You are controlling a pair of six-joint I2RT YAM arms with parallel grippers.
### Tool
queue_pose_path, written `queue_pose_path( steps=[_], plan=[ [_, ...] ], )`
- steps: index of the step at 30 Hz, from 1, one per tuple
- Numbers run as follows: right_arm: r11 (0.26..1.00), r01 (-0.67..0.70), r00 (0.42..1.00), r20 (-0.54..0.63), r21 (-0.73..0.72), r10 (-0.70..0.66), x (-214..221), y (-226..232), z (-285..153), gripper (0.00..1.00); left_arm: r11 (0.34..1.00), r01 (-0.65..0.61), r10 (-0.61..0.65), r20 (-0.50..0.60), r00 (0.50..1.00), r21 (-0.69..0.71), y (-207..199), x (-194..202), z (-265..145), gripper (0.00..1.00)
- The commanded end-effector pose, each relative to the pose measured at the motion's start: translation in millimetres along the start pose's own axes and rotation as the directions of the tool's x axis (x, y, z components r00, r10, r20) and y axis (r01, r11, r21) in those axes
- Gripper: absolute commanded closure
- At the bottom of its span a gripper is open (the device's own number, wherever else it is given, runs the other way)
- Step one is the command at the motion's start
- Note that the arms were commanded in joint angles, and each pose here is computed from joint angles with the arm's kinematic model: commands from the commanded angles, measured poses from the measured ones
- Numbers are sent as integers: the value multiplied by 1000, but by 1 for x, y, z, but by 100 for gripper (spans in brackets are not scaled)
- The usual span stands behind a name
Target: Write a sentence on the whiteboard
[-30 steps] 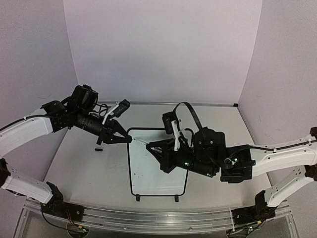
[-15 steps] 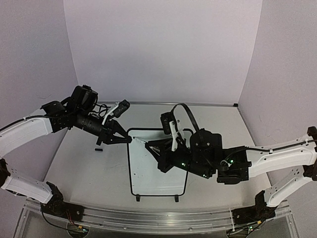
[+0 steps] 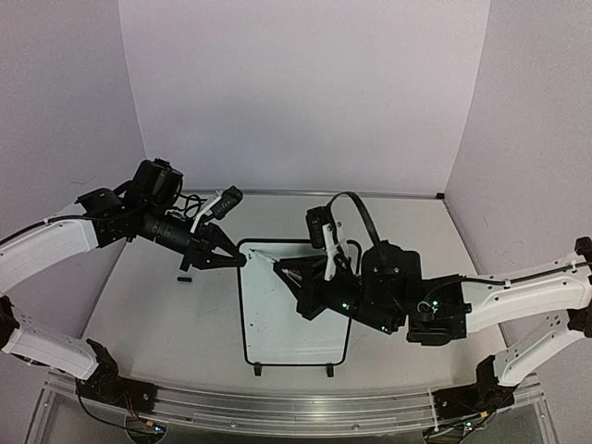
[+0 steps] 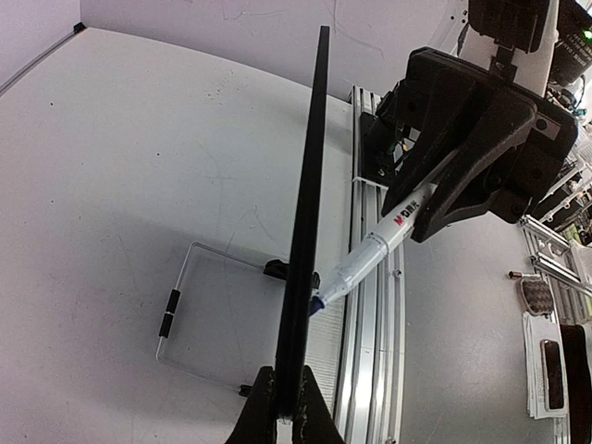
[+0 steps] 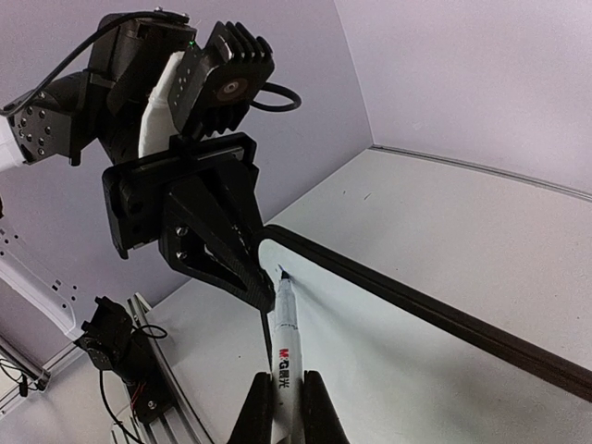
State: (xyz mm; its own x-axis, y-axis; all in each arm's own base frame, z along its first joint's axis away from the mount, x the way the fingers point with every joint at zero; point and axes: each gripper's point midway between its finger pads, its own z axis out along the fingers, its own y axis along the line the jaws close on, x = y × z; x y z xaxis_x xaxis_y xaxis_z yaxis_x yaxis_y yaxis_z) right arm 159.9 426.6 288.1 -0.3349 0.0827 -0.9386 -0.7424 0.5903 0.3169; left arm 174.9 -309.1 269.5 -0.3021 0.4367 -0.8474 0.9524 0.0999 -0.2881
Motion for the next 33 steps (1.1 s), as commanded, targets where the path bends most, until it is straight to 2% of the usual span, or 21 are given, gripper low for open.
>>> queue_pose_path(
  steps=[1, 33],
  plan=[
    [999, -28, 998, 58, 30, 26, -15, -5, -9, 100, 999, -31, 32, 4, 999, -32, 4, -1, -2, 100],
    [999, 8, 999, -41, 53, -6, 6, -3, 7, 100, 999, -29, 29, 2, 1000, -29, 4, -1, -1, 100]
  ],
)
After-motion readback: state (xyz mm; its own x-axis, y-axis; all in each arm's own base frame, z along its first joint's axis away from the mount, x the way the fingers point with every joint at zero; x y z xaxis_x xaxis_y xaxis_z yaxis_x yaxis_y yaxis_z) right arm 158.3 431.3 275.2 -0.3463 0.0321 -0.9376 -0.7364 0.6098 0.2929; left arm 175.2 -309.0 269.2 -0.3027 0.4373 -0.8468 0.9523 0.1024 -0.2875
